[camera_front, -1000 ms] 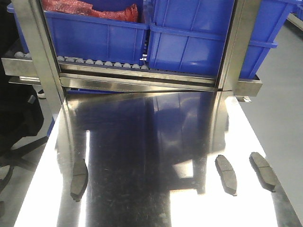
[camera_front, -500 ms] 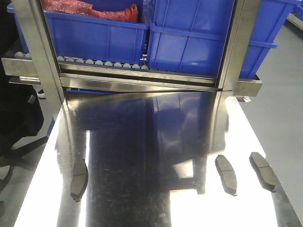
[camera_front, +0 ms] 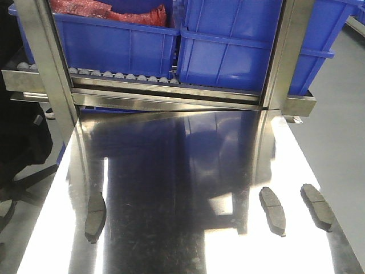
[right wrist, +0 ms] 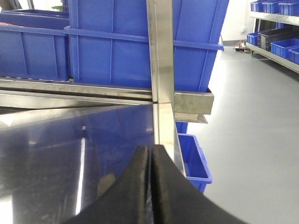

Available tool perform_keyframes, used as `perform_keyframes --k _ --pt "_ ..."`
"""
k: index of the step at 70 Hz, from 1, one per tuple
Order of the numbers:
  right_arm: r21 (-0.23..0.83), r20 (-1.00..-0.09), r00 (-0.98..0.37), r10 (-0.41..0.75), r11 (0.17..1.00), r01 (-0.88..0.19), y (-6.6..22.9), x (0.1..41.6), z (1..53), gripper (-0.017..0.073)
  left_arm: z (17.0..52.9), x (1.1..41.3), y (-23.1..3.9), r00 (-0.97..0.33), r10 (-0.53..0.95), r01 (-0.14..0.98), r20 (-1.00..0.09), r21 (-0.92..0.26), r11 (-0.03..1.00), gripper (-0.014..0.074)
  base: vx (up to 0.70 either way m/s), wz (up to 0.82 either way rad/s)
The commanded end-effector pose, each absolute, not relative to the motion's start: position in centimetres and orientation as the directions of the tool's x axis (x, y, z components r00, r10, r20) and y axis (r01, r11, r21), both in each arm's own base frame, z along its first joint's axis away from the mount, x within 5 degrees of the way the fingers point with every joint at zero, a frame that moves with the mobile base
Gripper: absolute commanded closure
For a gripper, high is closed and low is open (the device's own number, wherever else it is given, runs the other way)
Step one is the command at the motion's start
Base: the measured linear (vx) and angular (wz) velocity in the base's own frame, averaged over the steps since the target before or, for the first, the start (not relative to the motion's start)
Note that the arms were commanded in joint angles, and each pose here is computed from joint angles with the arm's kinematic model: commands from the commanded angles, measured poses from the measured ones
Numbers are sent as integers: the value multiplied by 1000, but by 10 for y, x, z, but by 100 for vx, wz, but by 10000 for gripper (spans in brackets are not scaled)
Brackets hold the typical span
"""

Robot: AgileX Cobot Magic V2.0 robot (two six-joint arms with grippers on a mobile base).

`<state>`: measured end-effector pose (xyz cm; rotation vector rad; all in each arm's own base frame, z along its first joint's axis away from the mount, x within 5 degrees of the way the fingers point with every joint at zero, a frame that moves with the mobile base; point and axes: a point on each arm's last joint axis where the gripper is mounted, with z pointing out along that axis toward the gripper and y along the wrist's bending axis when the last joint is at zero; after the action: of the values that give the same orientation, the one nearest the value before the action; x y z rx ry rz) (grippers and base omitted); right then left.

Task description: Move and align brake pads A on conveyor

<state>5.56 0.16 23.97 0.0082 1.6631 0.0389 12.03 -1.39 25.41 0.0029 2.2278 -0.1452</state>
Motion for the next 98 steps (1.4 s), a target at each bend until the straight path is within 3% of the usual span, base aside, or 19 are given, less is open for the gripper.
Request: perform_keyframes --k 1,19,32,39,52,61,82,98 --pt "-37 -996 -86 -38 999 -13 1 65 284 561 269 125 -15 -526 -67 65 -848 -119 991 493 0 0" --pt "-50 -935 -351 -56 998 -27 1 111 326 560 269 125 -15 -526 -67 65 -848 -119 991 493 0 0" --pt "-56 -913 -402 -63 998 -29 1 124 322 503 269 125 -15 -526 -67 65 -848 -119 991 493 0 0" --pt "-73 -913 -401 -78 997 -28 0 124 322 366 269 125 -15 -526 -67 65 -848 -119 991 493 0 0" --pt "-102 -918 -384 -102 995 -20 -2 125 323 -15 269 125 -15 -526 -67 65 -848 -119 991 493 0 0" --pt "-71 -908 -413 -66 997 -3 -2 129 320 -166 269 125 -15 -526 -67 65 -848 -119 991 493 0 0" --pt "-75 -682 -730 -36 997 21 -5 198 306 -144 269 125 -15 -526 -67 65 -848 -119 991 493 0 0" --pt "-87 -537 -843 -40 996 8 -6 259 284 -118 269 125 -15 -526 -67 65 -848 -119 991 493 0 0"
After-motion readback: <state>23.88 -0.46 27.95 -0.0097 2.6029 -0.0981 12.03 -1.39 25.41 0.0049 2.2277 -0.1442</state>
